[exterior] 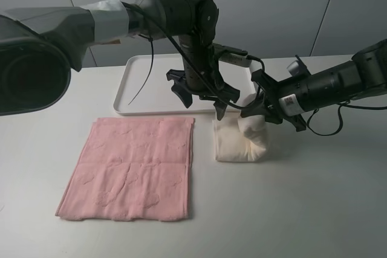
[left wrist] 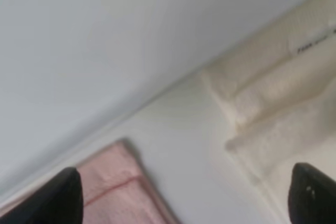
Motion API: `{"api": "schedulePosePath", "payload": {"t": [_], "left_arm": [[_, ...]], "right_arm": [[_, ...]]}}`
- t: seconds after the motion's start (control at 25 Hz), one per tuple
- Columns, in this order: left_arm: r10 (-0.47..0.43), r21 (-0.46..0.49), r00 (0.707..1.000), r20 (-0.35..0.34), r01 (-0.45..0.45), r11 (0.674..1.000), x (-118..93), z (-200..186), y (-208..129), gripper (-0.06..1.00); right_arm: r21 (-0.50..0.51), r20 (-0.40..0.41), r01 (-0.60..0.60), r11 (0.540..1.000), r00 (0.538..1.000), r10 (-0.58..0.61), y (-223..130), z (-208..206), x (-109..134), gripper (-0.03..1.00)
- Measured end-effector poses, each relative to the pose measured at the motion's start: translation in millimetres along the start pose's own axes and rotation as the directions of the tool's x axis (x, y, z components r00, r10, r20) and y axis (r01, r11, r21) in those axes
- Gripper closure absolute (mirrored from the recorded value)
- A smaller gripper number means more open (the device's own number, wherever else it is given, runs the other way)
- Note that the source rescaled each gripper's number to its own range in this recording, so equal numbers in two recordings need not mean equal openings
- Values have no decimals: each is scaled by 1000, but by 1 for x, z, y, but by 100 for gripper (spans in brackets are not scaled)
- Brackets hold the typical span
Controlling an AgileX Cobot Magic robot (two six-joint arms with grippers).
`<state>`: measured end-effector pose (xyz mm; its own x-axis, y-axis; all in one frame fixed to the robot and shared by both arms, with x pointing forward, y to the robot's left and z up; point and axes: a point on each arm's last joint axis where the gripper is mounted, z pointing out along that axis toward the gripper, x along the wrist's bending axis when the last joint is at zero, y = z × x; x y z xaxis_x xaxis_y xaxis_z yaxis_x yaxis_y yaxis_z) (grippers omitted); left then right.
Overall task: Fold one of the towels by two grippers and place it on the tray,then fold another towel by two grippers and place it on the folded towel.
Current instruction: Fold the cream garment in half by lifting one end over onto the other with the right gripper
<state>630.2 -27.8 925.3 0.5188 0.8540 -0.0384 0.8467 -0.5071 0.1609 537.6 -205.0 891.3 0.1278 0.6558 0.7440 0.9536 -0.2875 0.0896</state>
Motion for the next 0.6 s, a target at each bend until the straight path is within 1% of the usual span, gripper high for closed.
{"api": "schedulePosePath", "payload": {"t": [0.16,0.24,0.4,0.6], "left_arm": [[9,-79,1000,12,-8,997,15,-22,14,-6],[6,-109,1000,19,-4,994,18,-30,19,-6],[15,-139,999,28,-11,990,24,-39,23,-6],[12,-142,999,44,-5,990,28,-40,24,-6]], "right_arm": [[0,-5,-1,1000,1000,1,0,0,1,89],[3,-9,-1,1000,1000,1,0,0,1,89],[7,-14,1,1000,1000,-1,-1,0,2,89],[-12,-27,-1,1000,1000,1,1,0,3,88]]}}
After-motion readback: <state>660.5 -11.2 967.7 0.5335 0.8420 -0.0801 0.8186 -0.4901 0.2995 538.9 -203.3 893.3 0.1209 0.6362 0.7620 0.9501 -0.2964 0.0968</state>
